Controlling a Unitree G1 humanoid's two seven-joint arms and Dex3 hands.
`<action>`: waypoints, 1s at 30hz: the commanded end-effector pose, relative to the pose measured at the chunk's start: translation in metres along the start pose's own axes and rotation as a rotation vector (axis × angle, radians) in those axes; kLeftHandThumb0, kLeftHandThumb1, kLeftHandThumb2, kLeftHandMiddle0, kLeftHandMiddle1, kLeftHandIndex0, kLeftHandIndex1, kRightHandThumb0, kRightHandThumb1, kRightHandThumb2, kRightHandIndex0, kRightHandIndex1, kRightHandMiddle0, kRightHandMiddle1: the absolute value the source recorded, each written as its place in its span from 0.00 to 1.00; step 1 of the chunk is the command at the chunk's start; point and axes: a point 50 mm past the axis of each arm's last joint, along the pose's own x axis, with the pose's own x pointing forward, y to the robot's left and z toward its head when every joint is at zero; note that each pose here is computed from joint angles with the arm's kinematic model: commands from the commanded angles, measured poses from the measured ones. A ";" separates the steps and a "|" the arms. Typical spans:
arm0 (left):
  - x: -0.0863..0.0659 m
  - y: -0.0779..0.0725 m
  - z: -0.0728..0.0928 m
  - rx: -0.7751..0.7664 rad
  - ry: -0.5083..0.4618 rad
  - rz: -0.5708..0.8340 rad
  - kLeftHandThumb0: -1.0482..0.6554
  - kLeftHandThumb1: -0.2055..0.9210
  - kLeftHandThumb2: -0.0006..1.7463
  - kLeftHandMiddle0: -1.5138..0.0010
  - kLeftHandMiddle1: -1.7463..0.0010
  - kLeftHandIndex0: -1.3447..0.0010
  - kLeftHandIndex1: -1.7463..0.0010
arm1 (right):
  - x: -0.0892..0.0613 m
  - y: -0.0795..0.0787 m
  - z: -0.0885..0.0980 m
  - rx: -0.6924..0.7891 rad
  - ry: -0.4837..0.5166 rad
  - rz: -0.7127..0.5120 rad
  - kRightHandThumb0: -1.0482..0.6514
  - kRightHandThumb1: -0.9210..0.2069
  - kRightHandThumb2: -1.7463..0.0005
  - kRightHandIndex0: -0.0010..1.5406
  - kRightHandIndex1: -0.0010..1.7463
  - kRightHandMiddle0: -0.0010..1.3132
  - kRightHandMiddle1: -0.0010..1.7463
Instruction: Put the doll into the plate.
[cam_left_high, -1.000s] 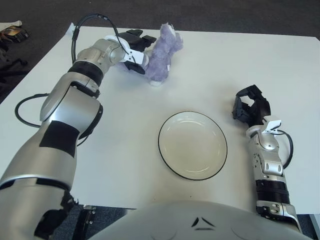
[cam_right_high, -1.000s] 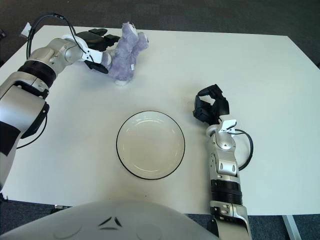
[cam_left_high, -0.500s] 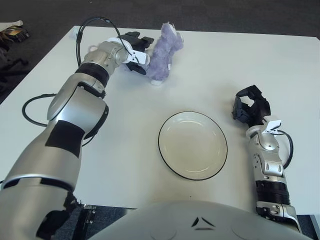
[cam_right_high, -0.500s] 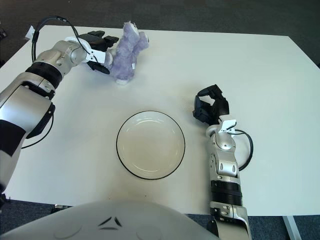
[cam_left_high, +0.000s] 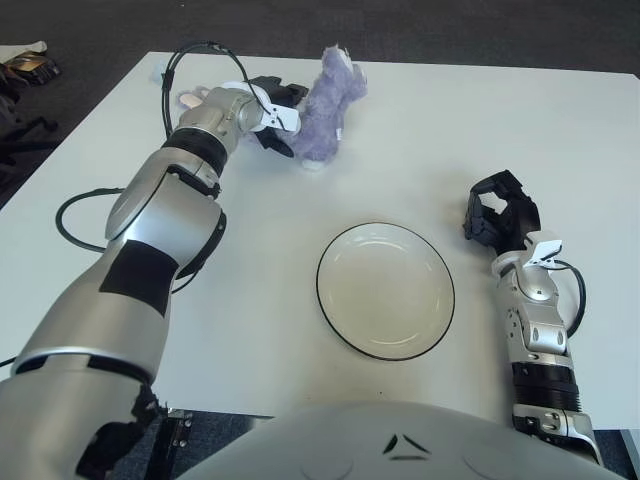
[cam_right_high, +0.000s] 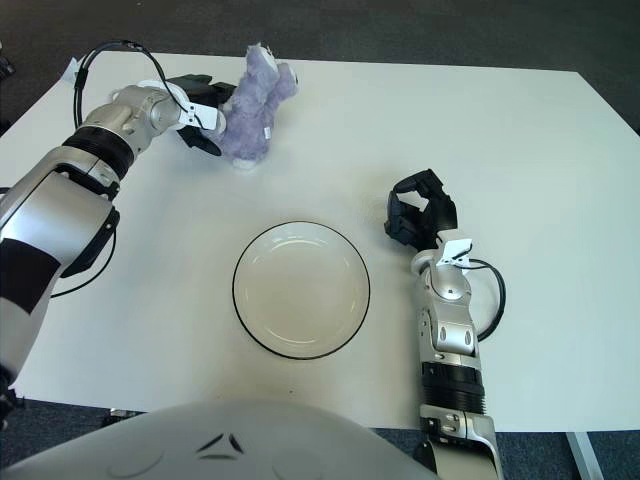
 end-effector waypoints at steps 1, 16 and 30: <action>0.000 -0.004 0.000 -0.093 -0.009 -0.092 0.28 0.37 0.53 0.99 1.00 1.00 0.84 | -0.015 0.000 -0.025 0.009 0.127 0.004 0.37 0.35 0.39 0.80 1.00 0.35 1.00; 0.004 -0.023 0.002 -0.055 -0.008 -0.184 0.50 0.22 0.68 0.96 0.98 1.00 0.72 | -0.016 0.002 -0.023 0.056 0.093 0.054 0.36 0.41 0.34 0.82 1.00 0.39 1.00; 0.007 -0.040 -0.001 -0.095 -0.004 -0.163 0.49 0.20 0.69 0.93 0.85 1.00 0.62 | -0.018 0.004 -0.022 0.087 0.099 0.056 0.36 0.41 0.34 0.84 1.00 0.39 1.00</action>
